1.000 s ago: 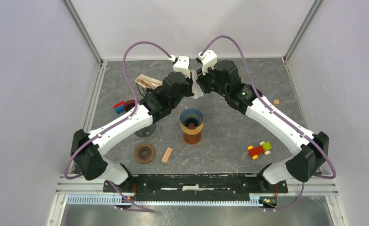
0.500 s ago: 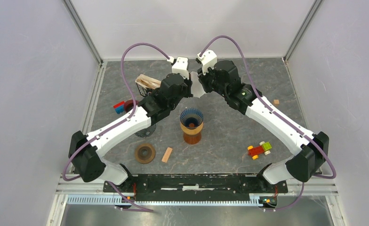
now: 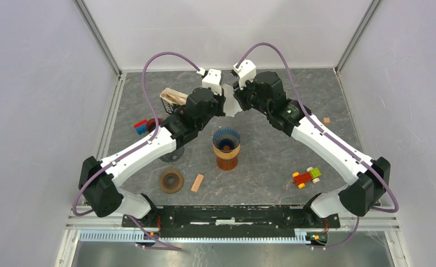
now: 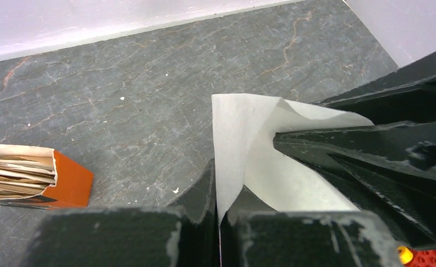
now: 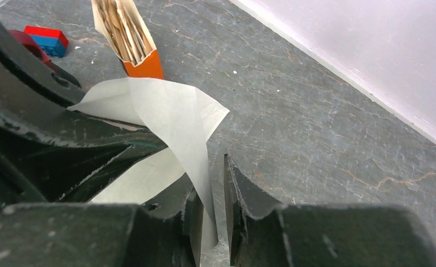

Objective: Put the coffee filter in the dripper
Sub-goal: Place the coffee filter in the coffee dripper.

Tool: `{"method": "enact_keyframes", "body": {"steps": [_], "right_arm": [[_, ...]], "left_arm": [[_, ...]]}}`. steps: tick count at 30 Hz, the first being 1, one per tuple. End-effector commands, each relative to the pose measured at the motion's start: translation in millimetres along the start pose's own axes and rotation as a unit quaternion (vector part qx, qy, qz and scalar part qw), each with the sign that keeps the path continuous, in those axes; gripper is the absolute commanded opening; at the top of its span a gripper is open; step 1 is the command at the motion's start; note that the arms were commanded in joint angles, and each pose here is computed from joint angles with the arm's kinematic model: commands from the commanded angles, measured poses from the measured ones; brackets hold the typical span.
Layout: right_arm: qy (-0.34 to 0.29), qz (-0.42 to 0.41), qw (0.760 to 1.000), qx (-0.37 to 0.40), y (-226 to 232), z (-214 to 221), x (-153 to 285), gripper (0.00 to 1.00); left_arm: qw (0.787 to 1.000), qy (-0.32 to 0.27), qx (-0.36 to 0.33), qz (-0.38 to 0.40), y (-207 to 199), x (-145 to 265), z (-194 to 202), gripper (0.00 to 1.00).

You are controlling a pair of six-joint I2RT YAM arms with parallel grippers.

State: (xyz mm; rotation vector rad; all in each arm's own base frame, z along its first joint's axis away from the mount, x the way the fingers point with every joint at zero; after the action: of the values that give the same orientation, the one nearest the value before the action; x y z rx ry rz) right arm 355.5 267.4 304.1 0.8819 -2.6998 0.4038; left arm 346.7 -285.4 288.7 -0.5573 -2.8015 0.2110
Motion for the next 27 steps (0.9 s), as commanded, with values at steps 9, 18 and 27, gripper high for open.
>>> {"method": "enact_keyframes", "body": {"steps": [9,18,27], "right_arm": [[-0.049,-0.034,0.998,-0.006,1.0,-20.0,17.1,0.19],[-0.058,-0.06,0.996,-0.019,5.7,-21.6,19.6,0.12],[-0.06,-0.062,0.996,-0.02,4.6,-22.7,20.8,0.02]], "left_arm": [[0.998,-0.035,-0.012,0.06,3.3,13.7,-27.1,0.02],[0.996,-0.026,-0.012,0.088,-6.2,13.7,-23.7,0.02],[0.996,-0.025,-0.026,0.086,-4.3,12.9,-21.2,0.04]]}}
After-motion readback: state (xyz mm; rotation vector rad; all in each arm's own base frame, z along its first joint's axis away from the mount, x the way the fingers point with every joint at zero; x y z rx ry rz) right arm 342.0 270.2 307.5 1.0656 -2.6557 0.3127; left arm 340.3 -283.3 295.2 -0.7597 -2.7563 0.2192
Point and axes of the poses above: each gripper's point midway between its finger pads, its own x axis back along the fingers, its own y axis along the line the jaws close on, z = x × y, the point moved 1 cm from there along x, back along the fingers, and after that the axes turned 3 degrees about x, right-handed, at the moved point
